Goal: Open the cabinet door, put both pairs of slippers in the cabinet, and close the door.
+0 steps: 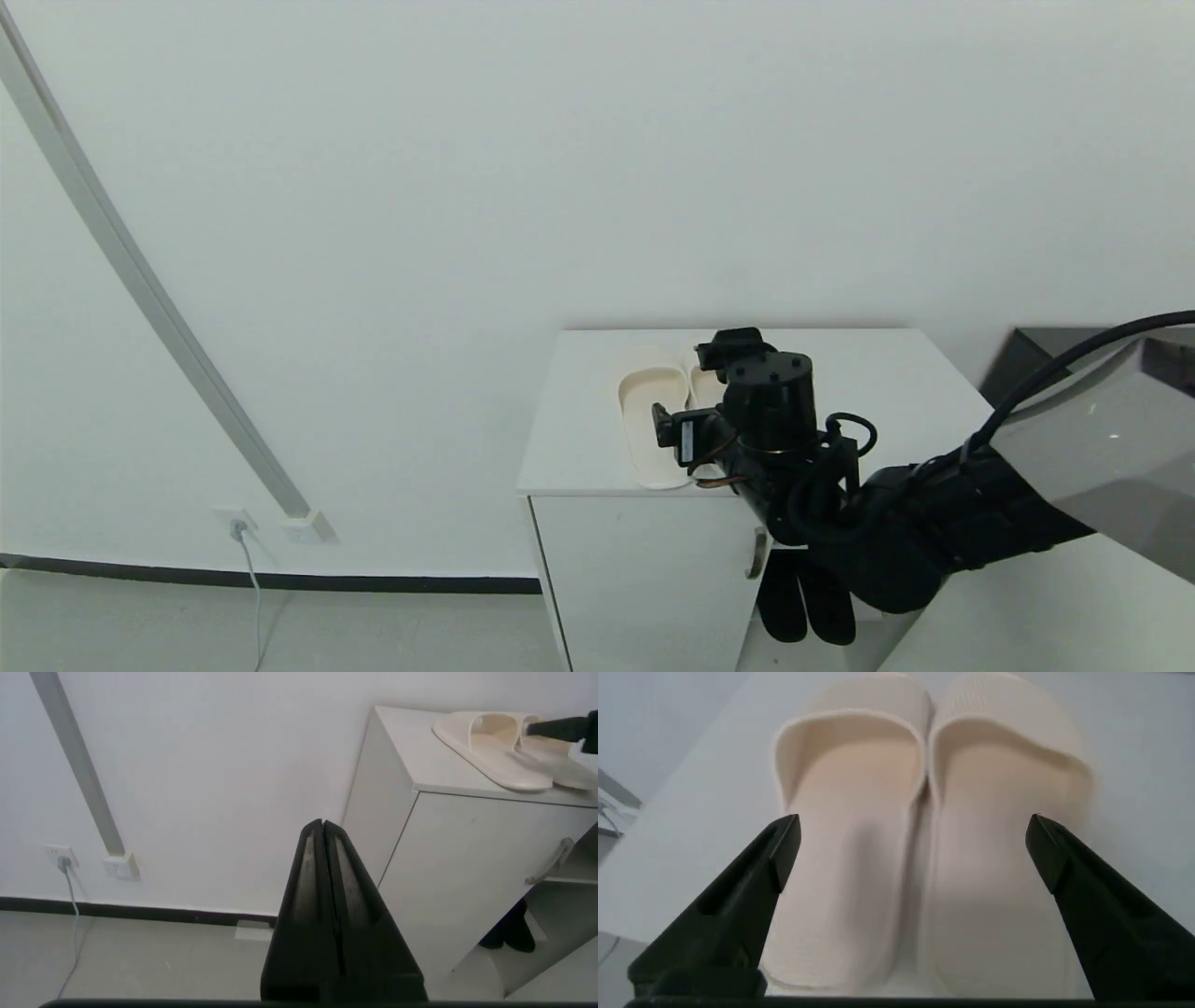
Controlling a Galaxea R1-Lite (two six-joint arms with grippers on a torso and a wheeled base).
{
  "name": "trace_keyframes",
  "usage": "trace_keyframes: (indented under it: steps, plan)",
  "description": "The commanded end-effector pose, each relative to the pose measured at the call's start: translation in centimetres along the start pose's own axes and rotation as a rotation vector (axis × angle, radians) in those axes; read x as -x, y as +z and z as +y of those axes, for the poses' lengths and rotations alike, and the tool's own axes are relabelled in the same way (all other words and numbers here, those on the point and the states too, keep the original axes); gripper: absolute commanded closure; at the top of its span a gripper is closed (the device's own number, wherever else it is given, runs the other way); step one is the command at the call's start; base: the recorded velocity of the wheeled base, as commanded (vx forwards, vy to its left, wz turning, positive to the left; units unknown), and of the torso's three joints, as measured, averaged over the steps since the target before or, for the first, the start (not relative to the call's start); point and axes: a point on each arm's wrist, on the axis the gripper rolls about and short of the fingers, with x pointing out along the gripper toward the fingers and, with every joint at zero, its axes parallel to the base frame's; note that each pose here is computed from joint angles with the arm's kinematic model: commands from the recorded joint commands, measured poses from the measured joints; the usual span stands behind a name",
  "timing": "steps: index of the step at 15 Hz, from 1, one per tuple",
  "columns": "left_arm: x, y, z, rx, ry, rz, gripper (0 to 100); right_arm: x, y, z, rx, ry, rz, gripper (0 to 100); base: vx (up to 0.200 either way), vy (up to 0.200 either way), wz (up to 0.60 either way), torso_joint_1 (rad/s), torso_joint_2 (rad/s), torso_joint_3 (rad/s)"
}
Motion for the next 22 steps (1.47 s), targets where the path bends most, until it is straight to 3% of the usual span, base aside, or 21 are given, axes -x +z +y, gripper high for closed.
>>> trace_keyframes:
  steps: [1,16,17,22]
  plan:
    - [0.0,0.0,0.0,0.001,0.001,0.001,100,-3.2,-1.8,0.5,-0.002,-0.021,0.010,0,0.000,0.000,0.00,0.000,0.00,0.000]
    - [0.0,0.0,0.0,0.002,0.001,0.001,100,-9.4,-1.1,-0.2,-0.017,-0.063,-0.012,0,0.000,0.000,0.00,0.000,0.00,0.000]
    - [0.0,0.0,0.0,0.002,0.001,0.001,100,-9.4,-1.1,-0.2,-0.018,-0.061,-0.015,100,0.000,0.000,0.00,0.000,0.00,0.000]
    - [0.0,0.0,0.0,0.002,0.001,0.001,100,-9.8,-1.5,-0.1,-0.018,-0.063,-0.013,100,0.000,0.000,0.00,0.000,0.00,0.000]
